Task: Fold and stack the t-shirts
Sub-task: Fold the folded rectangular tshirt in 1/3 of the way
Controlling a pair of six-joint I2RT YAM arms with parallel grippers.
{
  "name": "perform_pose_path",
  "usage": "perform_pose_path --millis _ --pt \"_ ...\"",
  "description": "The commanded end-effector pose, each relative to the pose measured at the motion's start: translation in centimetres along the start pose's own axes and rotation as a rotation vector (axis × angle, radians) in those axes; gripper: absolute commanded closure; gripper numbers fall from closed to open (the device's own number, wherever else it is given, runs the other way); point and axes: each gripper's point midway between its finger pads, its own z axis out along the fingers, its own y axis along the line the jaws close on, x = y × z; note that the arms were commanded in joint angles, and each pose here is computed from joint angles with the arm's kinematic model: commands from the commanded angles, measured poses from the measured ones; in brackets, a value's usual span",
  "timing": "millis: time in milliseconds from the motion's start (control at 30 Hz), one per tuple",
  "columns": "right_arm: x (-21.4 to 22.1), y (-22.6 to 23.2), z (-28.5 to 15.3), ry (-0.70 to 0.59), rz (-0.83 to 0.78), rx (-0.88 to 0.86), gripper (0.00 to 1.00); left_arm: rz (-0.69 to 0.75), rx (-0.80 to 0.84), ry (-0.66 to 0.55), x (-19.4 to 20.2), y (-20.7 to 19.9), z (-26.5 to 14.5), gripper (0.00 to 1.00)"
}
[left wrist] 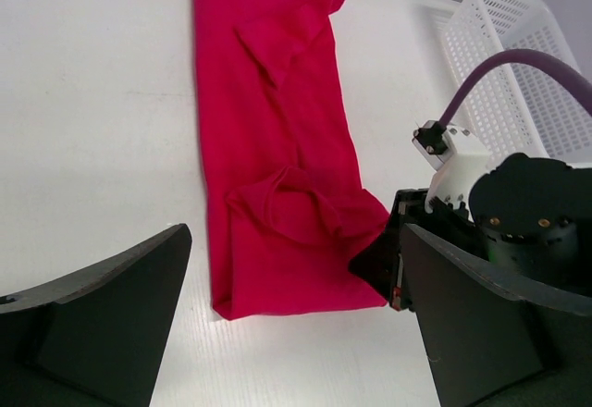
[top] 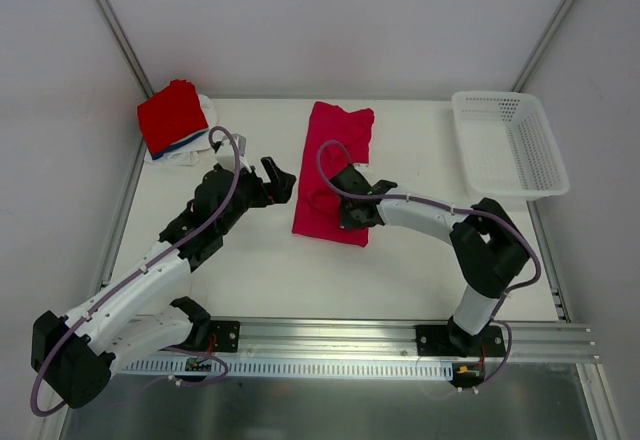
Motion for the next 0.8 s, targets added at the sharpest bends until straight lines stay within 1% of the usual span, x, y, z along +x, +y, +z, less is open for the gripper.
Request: perform_pose_path --millis 0,367,533,767 --pt "-1.2 0.2 0.8 -0.01 0.001 -0.015 0.99 -0.007 0.035 -0.015 -0.5 -0.8 -0.7 0.03" --pt "-2.8 0.6 2.3 -0.002 0.002 -0.026 0.99 0.01 0.021 -0.028 -1.1 -0.7 -0.9 0.03" --pt "-3.5 0.9 3.0 0.001 -0.005 -0.027 1.0 0.015 0.013 -0.018 -0.7 -0.4 -0.7 0.03" --pt "-5.8 0.8 4.6 0.003 0.002 -0.031 0.99 0.024 0.001 -0.012 -0.4 -0.1 -0.6 0.03"
